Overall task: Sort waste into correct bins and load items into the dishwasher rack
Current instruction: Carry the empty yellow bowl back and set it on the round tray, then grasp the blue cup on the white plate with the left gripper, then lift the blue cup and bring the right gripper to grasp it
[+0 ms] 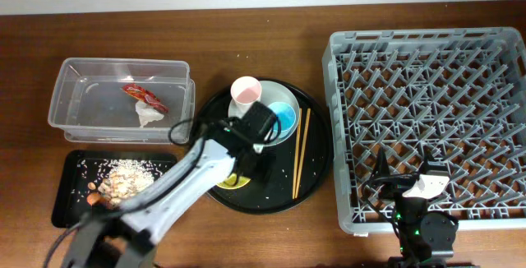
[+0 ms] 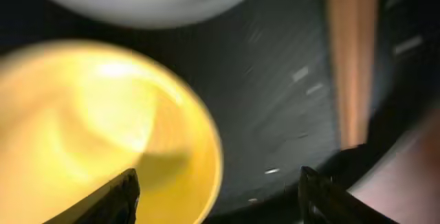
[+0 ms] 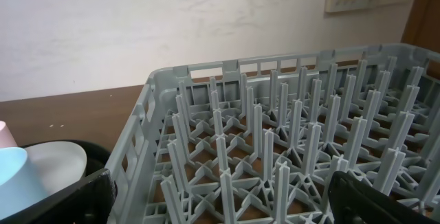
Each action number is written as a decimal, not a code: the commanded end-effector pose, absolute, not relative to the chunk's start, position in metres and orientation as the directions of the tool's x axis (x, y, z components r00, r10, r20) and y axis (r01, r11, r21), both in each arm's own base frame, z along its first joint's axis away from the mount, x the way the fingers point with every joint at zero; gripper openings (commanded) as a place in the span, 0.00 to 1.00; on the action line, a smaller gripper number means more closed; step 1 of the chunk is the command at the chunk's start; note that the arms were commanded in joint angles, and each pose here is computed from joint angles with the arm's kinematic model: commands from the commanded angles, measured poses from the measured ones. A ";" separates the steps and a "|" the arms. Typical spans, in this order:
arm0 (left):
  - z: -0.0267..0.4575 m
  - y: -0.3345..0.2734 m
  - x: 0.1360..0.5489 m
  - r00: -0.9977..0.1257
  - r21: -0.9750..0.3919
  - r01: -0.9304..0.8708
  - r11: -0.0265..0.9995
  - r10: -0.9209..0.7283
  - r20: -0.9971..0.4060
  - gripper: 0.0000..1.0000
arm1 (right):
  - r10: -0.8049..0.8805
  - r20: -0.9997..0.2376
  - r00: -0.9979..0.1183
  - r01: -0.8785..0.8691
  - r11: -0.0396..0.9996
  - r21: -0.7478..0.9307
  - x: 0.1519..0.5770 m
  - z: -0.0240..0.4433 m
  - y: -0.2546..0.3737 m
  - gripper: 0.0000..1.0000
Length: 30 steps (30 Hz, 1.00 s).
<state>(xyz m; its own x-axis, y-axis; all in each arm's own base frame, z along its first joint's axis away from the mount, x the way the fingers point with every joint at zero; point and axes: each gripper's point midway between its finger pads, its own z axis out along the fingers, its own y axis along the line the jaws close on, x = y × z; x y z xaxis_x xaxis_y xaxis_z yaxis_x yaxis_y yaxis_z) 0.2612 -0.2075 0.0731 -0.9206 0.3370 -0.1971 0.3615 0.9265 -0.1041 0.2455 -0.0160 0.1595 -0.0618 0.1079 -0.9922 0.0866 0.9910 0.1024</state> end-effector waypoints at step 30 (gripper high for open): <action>0.078 -0.253 0.362 -0.837 -0.103 0.288 0.952 0.198 -0.511 0.29 | 0.114 -0.991 -0.064 0.093 0.990 0.108 0.245 0.157 -0.017 0.98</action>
